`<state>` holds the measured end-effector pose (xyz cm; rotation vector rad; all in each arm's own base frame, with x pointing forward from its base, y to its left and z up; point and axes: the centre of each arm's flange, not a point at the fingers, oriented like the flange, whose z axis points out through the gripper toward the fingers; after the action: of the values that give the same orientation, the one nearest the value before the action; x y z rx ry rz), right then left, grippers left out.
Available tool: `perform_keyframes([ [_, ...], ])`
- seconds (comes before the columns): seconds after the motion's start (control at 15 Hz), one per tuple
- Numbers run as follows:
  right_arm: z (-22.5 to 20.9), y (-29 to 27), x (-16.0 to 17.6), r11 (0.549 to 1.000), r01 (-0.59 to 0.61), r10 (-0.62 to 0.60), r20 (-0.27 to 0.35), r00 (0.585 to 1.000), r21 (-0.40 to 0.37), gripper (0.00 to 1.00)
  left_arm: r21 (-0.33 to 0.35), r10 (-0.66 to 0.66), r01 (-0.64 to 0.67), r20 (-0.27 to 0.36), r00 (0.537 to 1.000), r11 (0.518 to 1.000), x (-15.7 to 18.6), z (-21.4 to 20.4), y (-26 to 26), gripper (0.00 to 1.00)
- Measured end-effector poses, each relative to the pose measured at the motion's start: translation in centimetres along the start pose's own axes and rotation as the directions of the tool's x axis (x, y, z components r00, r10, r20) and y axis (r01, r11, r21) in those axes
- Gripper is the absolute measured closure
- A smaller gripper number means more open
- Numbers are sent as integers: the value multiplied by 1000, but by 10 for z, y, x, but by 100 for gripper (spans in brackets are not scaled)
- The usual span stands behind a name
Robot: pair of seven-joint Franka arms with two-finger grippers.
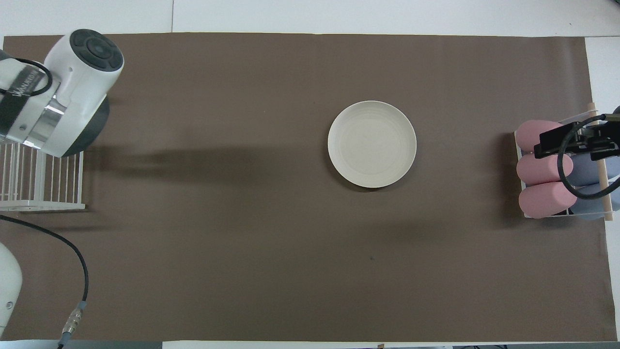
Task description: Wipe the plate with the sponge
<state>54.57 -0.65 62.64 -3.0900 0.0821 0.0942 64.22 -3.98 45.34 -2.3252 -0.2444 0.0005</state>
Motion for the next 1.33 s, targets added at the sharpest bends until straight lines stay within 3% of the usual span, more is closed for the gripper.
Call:
perform_keyframes([
  [0.33, 0, -1, 0, 1000, 2, -2, 0, 1000, 0, 0, -242, -105, 112, 40, 994, 964, -9, -50, -54, 0],
  [0.66, 0, -5, 0, 1000, 9, -9, 0, 1000, -1, 0, -487, -58, 105, 110, 992, 867, -36, -73, -130, 0],
  [1.0, 0, -5, 0, 1000, 9, -9, 0, 1000, -1, 0, -617, 45, 50, 138, 989, 785, -75, -100, -160, 0],
  [1.33, 0, -5, 0, 1000, 9, -9, 0, 1000, -1, 0, -724, 164, -25, 122, 979, 690, -97, -85, -159, 0],
])
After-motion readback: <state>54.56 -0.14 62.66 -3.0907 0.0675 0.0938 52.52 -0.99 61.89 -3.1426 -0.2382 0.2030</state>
